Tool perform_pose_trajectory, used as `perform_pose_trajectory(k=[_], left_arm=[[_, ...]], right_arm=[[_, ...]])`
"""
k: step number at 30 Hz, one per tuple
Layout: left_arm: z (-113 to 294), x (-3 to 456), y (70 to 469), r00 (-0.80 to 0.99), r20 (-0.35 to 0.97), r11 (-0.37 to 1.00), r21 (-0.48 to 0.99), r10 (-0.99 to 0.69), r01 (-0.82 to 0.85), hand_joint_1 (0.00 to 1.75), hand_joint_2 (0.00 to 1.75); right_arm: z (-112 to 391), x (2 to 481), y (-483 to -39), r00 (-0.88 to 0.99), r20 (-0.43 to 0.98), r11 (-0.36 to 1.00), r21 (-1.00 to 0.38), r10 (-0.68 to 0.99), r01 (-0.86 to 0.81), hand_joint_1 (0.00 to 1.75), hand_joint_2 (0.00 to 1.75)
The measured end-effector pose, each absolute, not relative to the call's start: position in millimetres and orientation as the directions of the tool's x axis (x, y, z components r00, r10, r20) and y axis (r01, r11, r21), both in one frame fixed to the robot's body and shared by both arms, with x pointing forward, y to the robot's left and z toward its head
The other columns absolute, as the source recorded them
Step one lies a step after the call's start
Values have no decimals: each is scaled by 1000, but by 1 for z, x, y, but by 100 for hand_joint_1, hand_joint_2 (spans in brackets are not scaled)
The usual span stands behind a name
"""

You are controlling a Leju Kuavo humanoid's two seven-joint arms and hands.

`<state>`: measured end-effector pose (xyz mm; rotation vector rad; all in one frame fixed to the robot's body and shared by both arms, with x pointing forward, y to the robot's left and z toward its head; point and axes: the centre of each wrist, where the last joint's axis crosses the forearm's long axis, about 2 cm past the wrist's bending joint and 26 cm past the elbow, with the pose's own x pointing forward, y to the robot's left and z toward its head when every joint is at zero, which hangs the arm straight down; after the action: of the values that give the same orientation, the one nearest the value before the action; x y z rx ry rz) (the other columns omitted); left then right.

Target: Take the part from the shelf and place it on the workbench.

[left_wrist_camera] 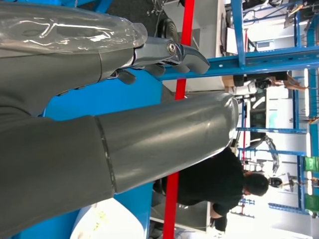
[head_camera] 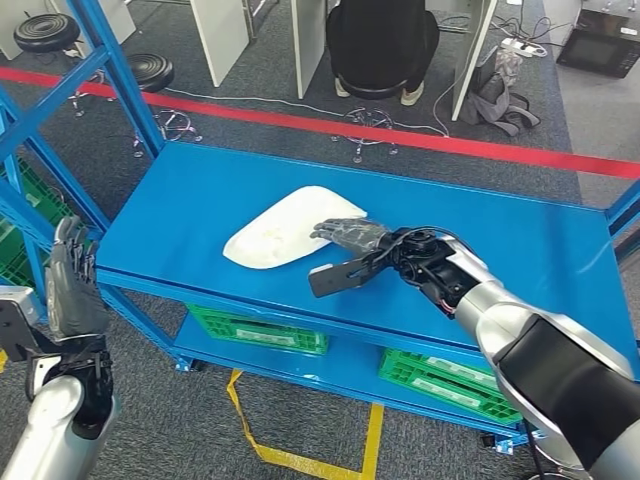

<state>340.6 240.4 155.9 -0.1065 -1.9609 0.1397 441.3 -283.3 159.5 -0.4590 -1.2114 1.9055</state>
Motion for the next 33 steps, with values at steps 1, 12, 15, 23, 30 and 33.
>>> perform_pose_trajectory(k=[1,12,15,23,30,33], left_arm=[[156,341,240,-383,913,989,-146,140,12,0,0],[154,341,241,-380,916,991,-135,132,20,0,0],[154,341,241,-380,916,991,-133,130,20,0,0],[152,341,241,-388,913,992,-129,125,16,0,0],[151,341,240,-385,915,992,-130,123,9,0,0],[151,341,239,-384,915,991,-132,125,9,0,0]], right_arm=[[159,442,-285,-601,109,-213,-873,792,-439,0,175],[174,453,-298,-577,45,-233,-887,815,-398,0,175],[177,456,-300,-575,31,-240,-890,818,-389,0,175],[182,459,-303,-575,-27,-264,-905,818,-334,0,175],[182,459,-304,-562,-41,-265,-909,826,-322,0,175],[181,459,-306,-557,-38,-261,-909,830,-326,0,175]])
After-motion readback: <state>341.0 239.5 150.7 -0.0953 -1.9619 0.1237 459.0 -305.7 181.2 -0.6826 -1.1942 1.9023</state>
